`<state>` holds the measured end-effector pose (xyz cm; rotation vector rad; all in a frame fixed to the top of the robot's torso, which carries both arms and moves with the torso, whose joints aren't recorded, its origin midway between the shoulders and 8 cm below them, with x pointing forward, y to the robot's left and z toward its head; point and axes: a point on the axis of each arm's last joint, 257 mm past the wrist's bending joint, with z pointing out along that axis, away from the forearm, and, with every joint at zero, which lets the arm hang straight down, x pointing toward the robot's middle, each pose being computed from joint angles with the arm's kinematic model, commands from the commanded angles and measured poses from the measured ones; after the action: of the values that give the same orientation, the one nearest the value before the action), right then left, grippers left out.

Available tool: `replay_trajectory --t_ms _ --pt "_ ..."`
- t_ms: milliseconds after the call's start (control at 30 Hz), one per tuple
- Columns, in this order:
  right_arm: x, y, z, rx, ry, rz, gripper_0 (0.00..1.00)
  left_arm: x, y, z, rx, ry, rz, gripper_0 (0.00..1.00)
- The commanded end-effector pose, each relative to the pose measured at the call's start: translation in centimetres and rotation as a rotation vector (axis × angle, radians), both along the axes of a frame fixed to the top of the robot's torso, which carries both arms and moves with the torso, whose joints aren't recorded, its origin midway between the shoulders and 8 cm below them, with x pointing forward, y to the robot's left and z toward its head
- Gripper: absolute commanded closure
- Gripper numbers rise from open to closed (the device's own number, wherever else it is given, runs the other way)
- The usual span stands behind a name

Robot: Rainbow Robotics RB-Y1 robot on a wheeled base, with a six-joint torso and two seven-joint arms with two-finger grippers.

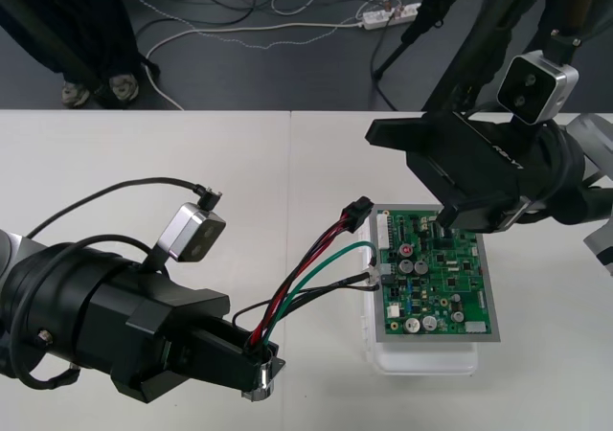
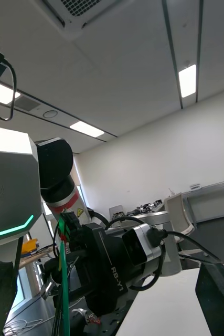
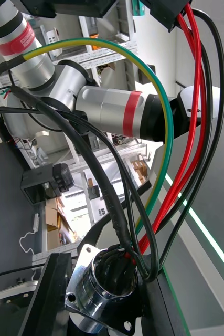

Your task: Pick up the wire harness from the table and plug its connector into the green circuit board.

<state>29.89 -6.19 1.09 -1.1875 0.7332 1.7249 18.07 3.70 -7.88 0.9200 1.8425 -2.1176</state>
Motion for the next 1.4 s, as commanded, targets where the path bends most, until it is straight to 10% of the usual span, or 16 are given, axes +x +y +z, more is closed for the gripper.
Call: replay_trajectory --t_ms 33,1400 --pt "-2.9 1.6 1.8 -0.003 -0.047 0.109 0.00 -1.5 -0.2 1.2 -0.039 -0.106 -0.055 1.00" --pt "-7.3 4.0 2.2 -0.006 0.009 0.284 0.00 -1.7 -0.4 1.2 -0.049 -0.097 -0.061 1.00"
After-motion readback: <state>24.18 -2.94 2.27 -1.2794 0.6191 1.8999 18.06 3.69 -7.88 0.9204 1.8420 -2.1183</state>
